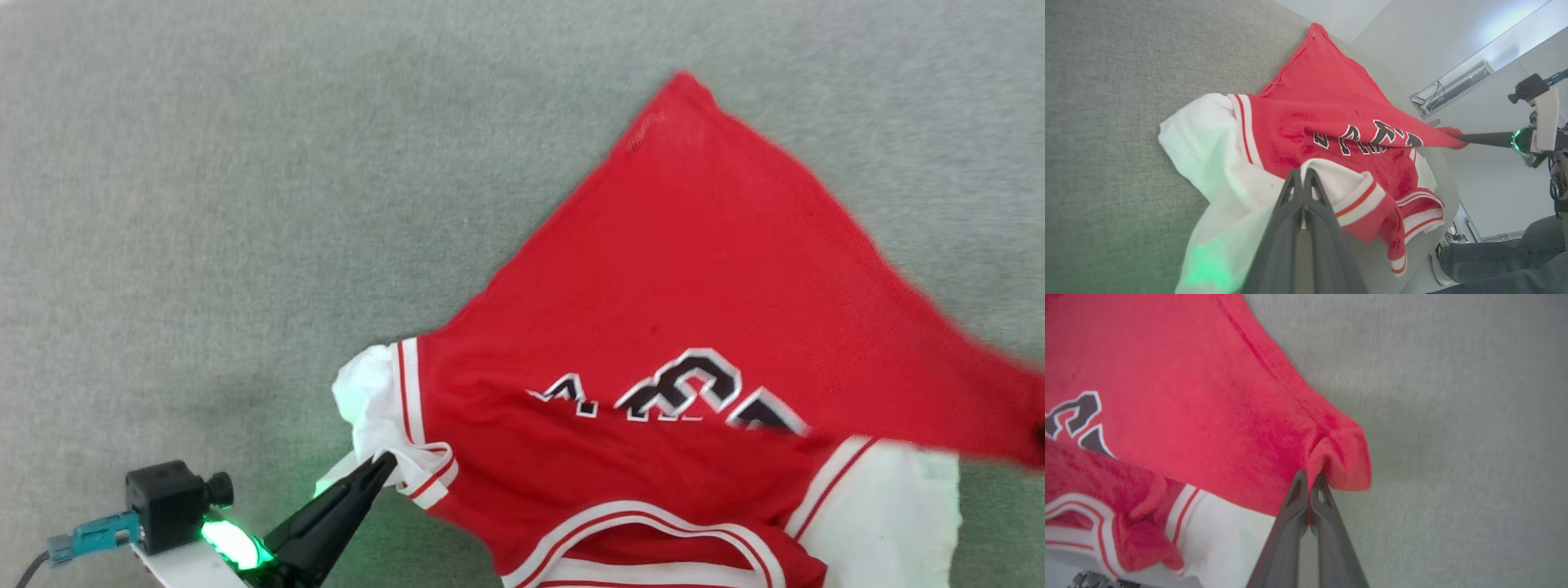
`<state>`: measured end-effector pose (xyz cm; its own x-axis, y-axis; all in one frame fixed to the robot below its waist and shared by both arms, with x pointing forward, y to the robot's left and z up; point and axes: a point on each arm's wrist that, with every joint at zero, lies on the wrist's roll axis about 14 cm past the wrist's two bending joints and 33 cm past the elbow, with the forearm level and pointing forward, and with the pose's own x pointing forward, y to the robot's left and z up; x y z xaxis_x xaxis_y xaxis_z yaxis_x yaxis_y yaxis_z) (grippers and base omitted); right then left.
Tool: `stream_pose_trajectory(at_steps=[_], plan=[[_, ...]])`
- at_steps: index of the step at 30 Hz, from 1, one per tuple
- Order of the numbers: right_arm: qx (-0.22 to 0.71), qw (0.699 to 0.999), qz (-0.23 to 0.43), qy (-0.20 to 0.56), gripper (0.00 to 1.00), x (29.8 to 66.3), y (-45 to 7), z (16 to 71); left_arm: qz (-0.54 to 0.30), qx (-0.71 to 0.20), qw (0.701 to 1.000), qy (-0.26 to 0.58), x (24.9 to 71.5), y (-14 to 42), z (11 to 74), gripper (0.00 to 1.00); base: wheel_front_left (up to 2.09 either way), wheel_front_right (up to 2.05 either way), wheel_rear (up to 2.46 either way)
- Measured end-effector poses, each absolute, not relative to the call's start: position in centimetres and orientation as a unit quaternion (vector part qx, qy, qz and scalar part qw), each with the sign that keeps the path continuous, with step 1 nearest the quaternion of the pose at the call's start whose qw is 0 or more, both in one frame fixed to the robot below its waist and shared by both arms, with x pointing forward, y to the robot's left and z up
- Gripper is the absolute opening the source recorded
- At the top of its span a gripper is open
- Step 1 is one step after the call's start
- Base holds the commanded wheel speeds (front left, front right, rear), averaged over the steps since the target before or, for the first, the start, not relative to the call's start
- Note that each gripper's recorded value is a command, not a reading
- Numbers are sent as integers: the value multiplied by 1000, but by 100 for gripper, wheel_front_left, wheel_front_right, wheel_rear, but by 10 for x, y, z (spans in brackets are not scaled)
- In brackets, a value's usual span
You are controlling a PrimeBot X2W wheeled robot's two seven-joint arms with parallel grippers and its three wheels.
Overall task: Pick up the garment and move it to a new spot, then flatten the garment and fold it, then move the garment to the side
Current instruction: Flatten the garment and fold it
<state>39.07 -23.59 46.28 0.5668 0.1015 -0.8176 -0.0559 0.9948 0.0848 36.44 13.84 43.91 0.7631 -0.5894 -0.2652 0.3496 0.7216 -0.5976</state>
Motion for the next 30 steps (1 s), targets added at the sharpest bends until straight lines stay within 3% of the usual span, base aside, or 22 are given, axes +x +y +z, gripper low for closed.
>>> stream_pose_trajectory(at_steps=[8,14,18,19,20,21,30], plan=[[71,836,98,535,0,288,-191,431,-277,-258,903,204,365,133,454,0,0,0,0],[113,796,162,572,0,241,-142,409,-282,-256,902,204,362,130,455,0,0,0,0],[120,791,188,570,1,236,-124,399,-283,-255,901,208,363,129,452,0,0,0,0],[116,797,190,561,33,240,-123,399,-285,-255,900,209,363,128,451,0,0,0,0],[111,808,187,548,48,247,-124,400,-285,-255,900,210,363,128,451,0,0,0,0],[106,817,184,536,100,253,-126,401,-287,-254,900,210,364,127,451,0,0,0,0],[86,874,148,456,100,282,-154,449,-291,-259,898,206,365,123,452,0,0,0,0]])
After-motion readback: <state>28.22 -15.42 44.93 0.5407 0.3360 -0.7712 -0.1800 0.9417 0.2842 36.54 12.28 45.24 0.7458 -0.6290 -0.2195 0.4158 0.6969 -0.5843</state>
